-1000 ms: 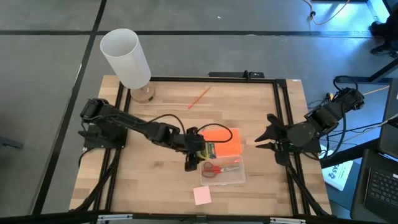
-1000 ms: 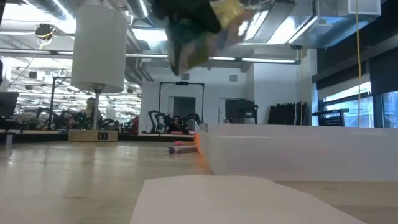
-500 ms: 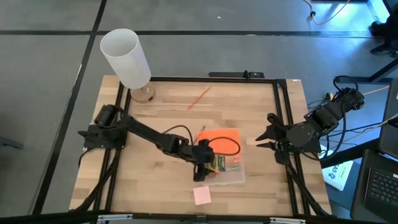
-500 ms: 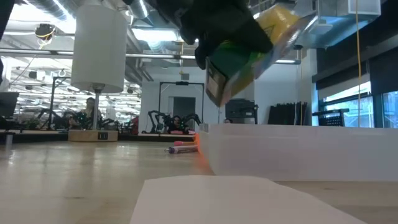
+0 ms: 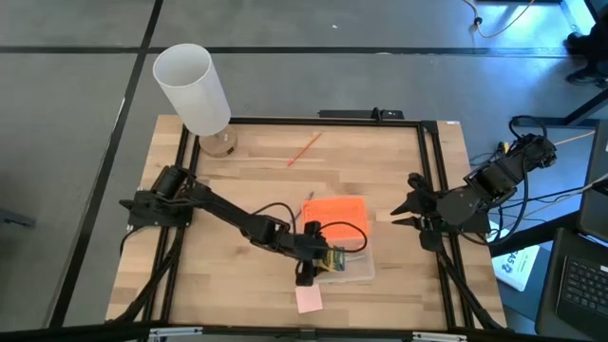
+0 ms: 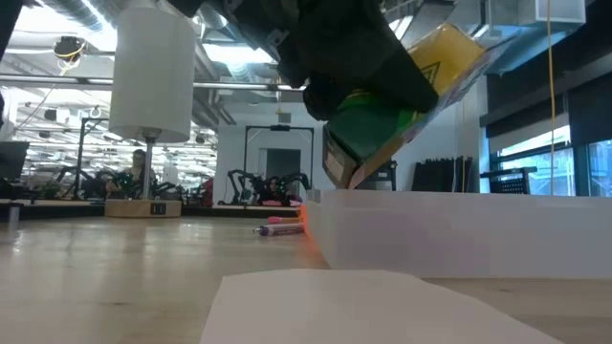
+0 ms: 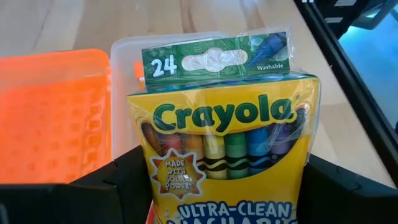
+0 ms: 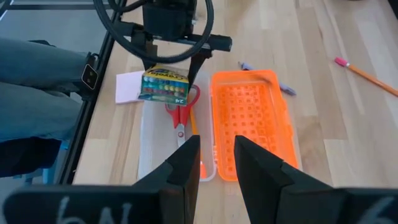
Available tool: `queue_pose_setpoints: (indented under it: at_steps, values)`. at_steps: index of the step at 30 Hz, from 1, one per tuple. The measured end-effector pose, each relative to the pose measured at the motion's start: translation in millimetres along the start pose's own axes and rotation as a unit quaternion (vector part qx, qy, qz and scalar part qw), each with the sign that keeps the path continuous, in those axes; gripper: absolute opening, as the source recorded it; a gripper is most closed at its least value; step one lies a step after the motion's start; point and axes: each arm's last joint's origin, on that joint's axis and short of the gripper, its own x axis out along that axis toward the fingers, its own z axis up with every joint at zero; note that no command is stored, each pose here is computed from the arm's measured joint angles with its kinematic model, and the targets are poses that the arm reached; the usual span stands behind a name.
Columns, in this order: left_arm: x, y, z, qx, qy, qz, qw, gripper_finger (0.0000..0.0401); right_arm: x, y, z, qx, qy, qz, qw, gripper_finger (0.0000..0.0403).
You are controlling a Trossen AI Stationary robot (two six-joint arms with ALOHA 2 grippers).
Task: Pack school essentials
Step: Put the yellow box of crayons into the orange supply box
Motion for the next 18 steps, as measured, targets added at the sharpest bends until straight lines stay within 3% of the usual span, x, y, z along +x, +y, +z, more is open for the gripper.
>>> queue_pose_setpoints:
  at_steps: [18]
  values:
    - [10.2, 3.0, -10.2, 0.009, 0.024, 0.013, 1.0, 0.0282, -0.1, 0.5, 1.2, 0.002, -0.006, 0.003, 1.0, 0.0101]
